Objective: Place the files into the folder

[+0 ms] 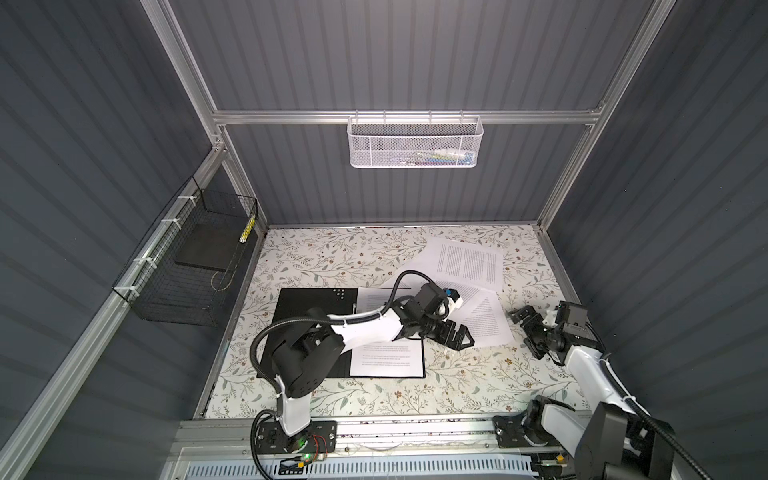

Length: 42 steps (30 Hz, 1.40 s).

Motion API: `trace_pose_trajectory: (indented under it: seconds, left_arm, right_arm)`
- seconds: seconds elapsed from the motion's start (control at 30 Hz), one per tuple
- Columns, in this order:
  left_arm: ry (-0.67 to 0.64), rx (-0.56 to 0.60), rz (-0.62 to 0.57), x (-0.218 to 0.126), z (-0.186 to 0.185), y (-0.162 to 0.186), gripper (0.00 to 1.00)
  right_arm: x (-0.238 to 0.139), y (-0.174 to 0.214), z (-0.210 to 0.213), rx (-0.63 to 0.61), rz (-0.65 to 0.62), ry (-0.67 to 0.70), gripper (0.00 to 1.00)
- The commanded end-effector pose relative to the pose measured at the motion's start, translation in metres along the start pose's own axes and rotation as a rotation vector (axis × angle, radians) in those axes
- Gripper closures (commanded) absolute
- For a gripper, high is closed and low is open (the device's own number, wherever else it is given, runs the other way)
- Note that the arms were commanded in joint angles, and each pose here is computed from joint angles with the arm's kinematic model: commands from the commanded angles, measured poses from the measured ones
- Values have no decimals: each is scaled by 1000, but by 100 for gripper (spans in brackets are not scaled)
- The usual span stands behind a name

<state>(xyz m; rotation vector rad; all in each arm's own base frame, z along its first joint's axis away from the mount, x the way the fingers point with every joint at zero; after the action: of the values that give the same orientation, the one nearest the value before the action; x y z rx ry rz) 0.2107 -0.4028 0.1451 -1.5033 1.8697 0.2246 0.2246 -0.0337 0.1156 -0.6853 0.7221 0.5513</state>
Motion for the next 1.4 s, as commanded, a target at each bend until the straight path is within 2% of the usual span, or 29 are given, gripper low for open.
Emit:
trace_pose_trajectory:
  seconds: [0.0,0.2,0.4,0.63,1.03,1.37]
  left_arm:
    - [70,-11,30,15,-11,-10,0]
    - [81,-8,60,39,-10,-22,0]
    - [39,-25,113,54,5,-16,0]
    - [-69,-27,157,52,29,4,0]
    - [-256,10,217,51,60,15,0]
    - [-357,55,228,48,73,14,0]
  right_arm:
    - [6,-10,7,-61,26,-57,1]
    - [22,-24,9,-68,81,-54,1]
    - [38,-36,10,-73,152,-3,1]
    - [61,-39,19,-136,253,27,2]
    - [88,-33,33,-202,391,26,3]
    - [100,-40,49,-220,434,-66,12]
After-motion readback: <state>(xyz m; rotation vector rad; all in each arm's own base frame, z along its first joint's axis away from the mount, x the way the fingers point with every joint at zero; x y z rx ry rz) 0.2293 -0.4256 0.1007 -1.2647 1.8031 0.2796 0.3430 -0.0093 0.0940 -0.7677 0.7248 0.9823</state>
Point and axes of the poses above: each gripper's point midway between its finger pads, its own x axis out along the fingers, its own z axis along the line the jaws close on, y = z × x, the point moved 7 cm from there along -x, back along the fingers, and after that the axes turned 13 degrees about -x, right-handed, at the moved point
